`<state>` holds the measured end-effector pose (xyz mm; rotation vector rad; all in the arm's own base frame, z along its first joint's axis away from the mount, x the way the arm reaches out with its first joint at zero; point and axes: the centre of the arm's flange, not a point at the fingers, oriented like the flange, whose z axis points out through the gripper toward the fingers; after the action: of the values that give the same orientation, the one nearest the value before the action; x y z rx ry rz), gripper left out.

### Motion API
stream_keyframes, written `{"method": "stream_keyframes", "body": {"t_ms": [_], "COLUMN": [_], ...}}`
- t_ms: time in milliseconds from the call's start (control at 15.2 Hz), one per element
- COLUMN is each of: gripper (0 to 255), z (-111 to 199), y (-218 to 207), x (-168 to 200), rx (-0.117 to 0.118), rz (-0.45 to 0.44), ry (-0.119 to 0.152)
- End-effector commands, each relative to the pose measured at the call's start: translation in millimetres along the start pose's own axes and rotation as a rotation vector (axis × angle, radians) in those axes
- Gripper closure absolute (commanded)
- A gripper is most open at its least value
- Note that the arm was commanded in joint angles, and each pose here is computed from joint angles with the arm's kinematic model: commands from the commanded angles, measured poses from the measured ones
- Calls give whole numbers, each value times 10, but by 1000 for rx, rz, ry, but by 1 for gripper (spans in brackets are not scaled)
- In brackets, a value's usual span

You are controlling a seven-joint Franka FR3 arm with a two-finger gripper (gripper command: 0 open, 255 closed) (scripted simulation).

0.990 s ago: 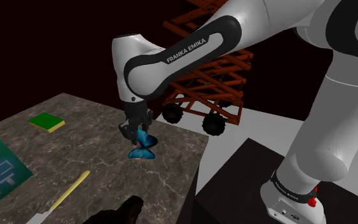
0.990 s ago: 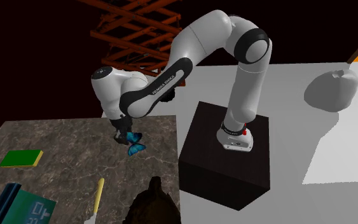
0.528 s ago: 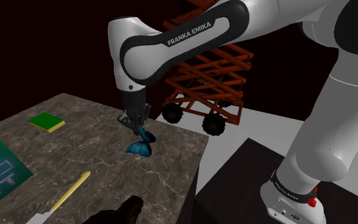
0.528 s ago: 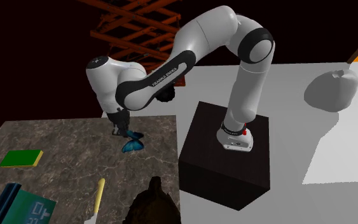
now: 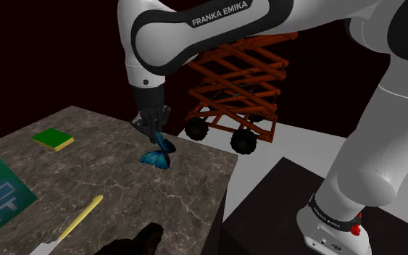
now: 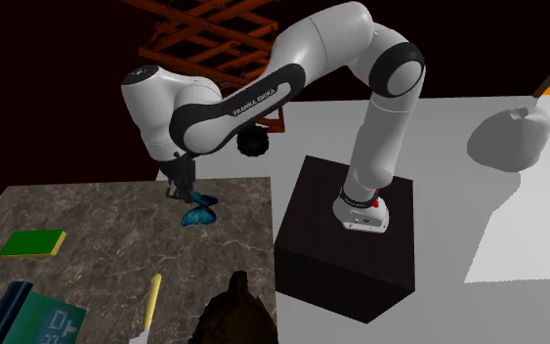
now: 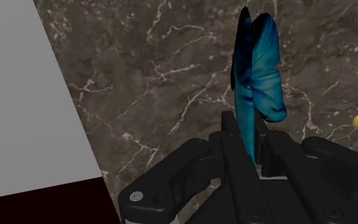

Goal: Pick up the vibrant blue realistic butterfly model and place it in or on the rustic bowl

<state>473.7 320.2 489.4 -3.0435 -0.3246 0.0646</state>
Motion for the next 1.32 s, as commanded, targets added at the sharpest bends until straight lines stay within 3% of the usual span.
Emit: {"method": "stream_keyframes", "body": {"t_ms": [0, 594, 1254], "gripper": [255, 255, 255], "z": [-96, -519, -388], "y": [-4, -39, -1160], "x": [-14, -29, -715], "rx": [0, 0, 0], "rz": [0, 0, 0], "ry": [-1, 0, -1]}}
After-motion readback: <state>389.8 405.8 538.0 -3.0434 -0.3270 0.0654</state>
